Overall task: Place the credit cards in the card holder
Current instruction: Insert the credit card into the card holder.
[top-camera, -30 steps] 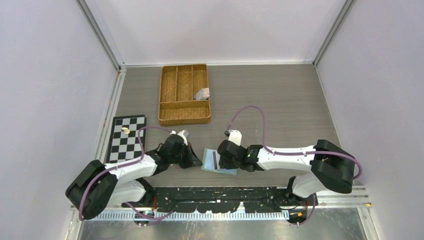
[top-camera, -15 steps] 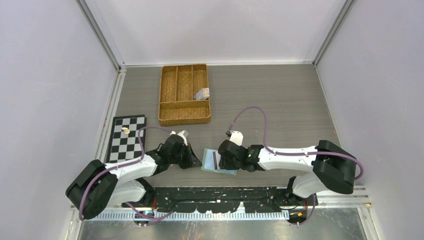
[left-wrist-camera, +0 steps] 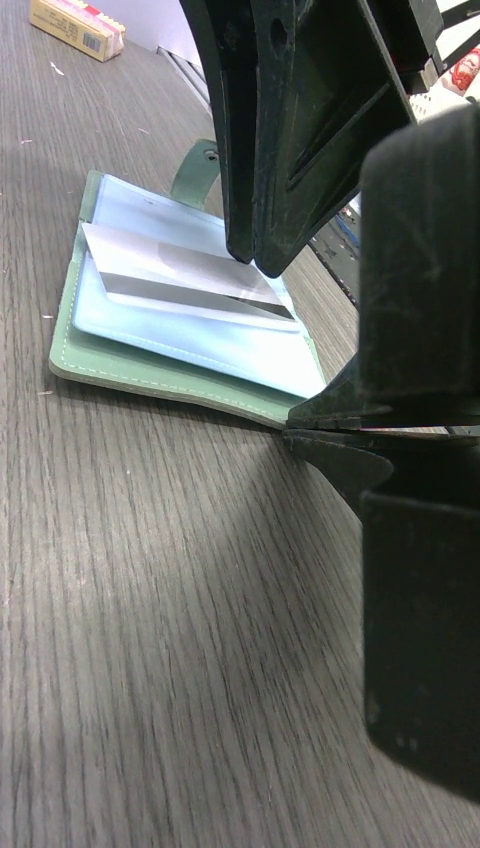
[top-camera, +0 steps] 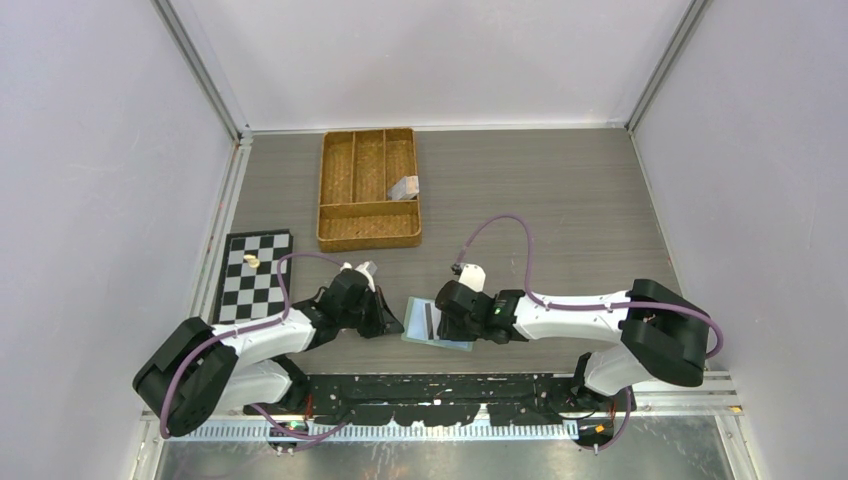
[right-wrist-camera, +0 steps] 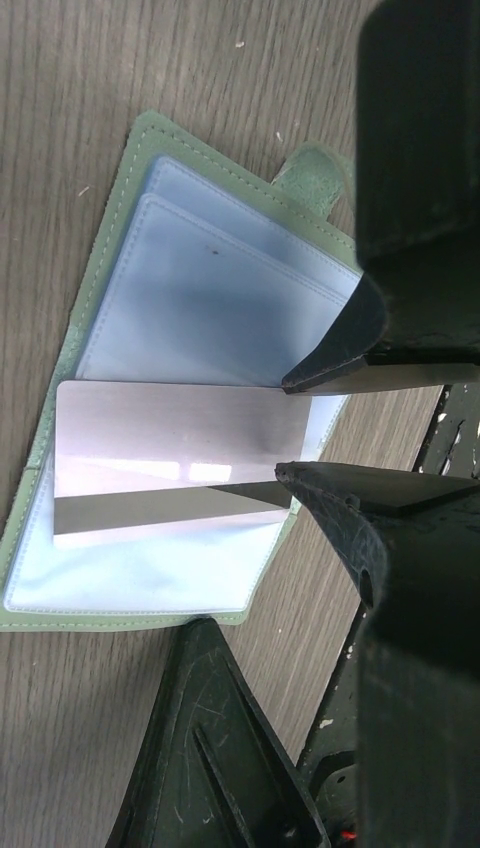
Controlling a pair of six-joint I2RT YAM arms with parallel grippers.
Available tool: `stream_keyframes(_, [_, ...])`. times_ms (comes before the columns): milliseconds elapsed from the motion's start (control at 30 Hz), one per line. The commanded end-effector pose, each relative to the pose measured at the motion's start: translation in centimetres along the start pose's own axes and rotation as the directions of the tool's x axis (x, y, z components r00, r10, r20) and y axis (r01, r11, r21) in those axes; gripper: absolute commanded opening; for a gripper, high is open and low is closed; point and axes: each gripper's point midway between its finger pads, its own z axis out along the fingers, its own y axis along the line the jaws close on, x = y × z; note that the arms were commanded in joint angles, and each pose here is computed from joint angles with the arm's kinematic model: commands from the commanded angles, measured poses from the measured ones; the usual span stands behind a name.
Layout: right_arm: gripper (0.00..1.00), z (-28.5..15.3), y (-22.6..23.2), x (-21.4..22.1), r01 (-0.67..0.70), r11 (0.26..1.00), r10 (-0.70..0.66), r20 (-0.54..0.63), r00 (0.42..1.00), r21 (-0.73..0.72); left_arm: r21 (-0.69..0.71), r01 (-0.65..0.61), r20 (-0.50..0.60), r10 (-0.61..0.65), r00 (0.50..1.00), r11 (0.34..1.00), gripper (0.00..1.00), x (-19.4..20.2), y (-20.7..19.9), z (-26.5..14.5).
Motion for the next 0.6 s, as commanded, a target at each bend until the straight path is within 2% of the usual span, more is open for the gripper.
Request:
stream_keyframes(0, [0.36,0.2,1.8,-0.6,-0.031,0.998,0.032,0.027,0.999,-0.061,0.01,-0.017,-0.006,0.017,1.0,1.0,0.0,0.2,-0.1,0.1])
stream_keyframes(567, [0.35,0.6,4.5,-1.9,-0.031,0.99,0.039,0.06,0.997,-0.137,0.019,-0.029,-0.021,0.03,0.999,0.999,0.0,0.7,-0.5,0.0])
